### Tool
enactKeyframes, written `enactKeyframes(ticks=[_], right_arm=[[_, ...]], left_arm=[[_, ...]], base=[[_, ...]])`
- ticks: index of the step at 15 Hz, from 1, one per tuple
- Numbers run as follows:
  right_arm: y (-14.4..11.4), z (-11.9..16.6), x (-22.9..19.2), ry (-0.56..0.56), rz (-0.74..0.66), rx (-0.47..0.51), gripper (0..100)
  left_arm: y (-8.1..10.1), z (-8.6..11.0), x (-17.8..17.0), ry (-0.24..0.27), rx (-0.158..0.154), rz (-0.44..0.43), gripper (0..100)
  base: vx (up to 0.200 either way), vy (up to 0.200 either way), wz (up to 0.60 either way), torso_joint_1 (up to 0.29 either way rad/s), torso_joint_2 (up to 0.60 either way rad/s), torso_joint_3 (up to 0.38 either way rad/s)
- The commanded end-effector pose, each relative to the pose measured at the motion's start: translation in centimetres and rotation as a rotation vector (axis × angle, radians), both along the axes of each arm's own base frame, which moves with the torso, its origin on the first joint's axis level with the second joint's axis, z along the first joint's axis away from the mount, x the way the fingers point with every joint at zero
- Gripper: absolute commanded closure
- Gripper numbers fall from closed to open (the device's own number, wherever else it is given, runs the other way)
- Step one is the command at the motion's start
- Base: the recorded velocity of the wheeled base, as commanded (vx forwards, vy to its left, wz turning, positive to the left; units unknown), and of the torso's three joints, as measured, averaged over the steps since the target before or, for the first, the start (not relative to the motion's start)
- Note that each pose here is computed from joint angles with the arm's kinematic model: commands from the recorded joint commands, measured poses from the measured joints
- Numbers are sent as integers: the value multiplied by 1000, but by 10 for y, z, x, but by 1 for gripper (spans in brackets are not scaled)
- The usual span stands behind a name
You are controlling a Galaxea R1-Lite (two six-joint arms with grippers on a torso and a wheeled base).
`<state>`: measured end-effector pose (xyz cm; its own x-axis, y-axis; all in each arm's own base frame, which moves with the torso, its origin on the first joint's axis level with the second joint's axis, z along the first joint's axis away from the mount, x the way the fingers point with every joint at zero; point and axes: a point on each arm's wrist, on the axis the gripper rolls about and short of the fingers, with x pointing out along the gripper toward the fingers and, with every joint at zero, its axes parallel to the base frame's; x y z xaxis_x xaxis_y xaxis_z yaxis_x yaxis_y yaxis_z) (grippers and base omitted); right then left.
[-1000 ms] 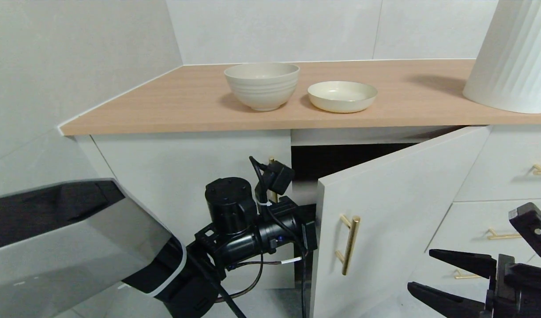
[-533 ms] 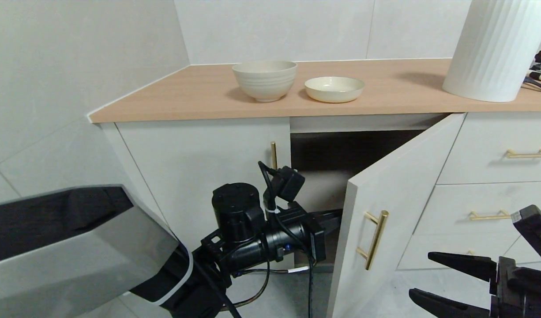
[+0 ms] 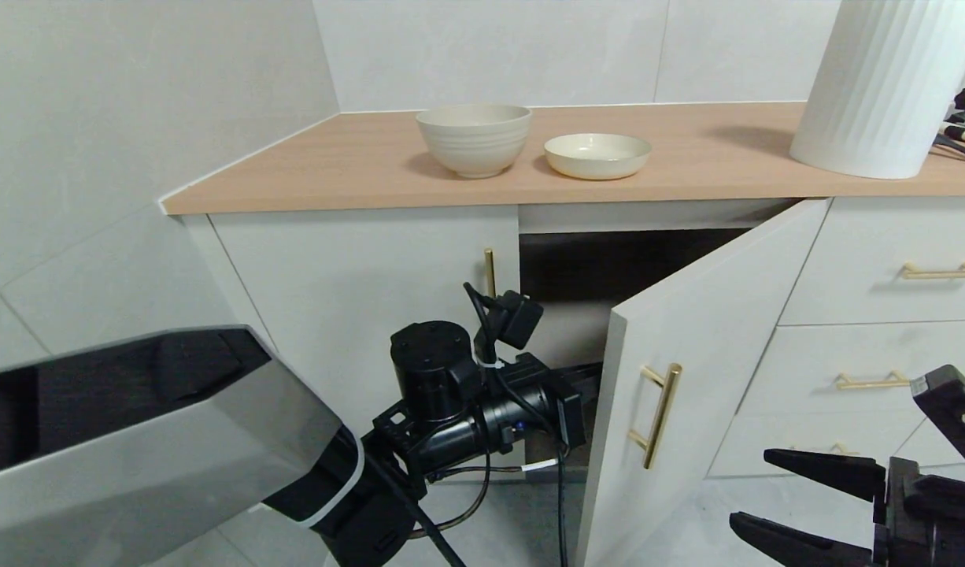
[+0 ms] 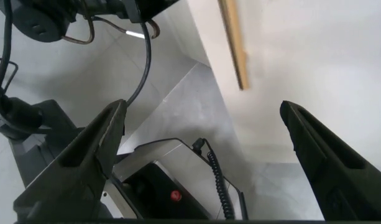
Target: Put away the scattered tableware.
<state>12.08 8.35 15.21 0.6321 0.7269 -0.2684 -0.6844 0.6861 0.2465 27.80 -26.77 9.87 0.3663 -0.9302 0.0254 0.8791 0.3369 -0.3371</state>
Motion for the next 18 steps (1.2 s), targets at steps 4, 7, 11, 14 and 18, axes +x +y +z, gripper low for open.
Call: enactKeyframes(ticks=[4, 7, 11, 14, 18], right_arm=[[6, -1, -8, -4, 57, -1, 0], [7, -1, -10, -4, 69, -1, 0], [7, -1, -10, -1, 78, 0, 0], [9, 1, -24, -24, 158, 22, 0], [6, 2, -49, -34, 337, 54, 0]], left_arm=[[-6, -2, 3, 2, -9, -9, 100], [-14, -7, 12, -5, -15, 3, 100], [-22, -11, 20, -14, -28, 66, 100], [-41, 1, -25, 1, -102, -120, 100], [-26, 8, -54, 90, -134, -367, 100]], base=[[0, 0, 0, 0, 0, 0], [0, 0, 0, 0, 0, 0], [0, 0, 0, 0, 0, 0], [0, 0, 0, 0, 0, 0], [0, 0, 0, 0, 0, 0]])
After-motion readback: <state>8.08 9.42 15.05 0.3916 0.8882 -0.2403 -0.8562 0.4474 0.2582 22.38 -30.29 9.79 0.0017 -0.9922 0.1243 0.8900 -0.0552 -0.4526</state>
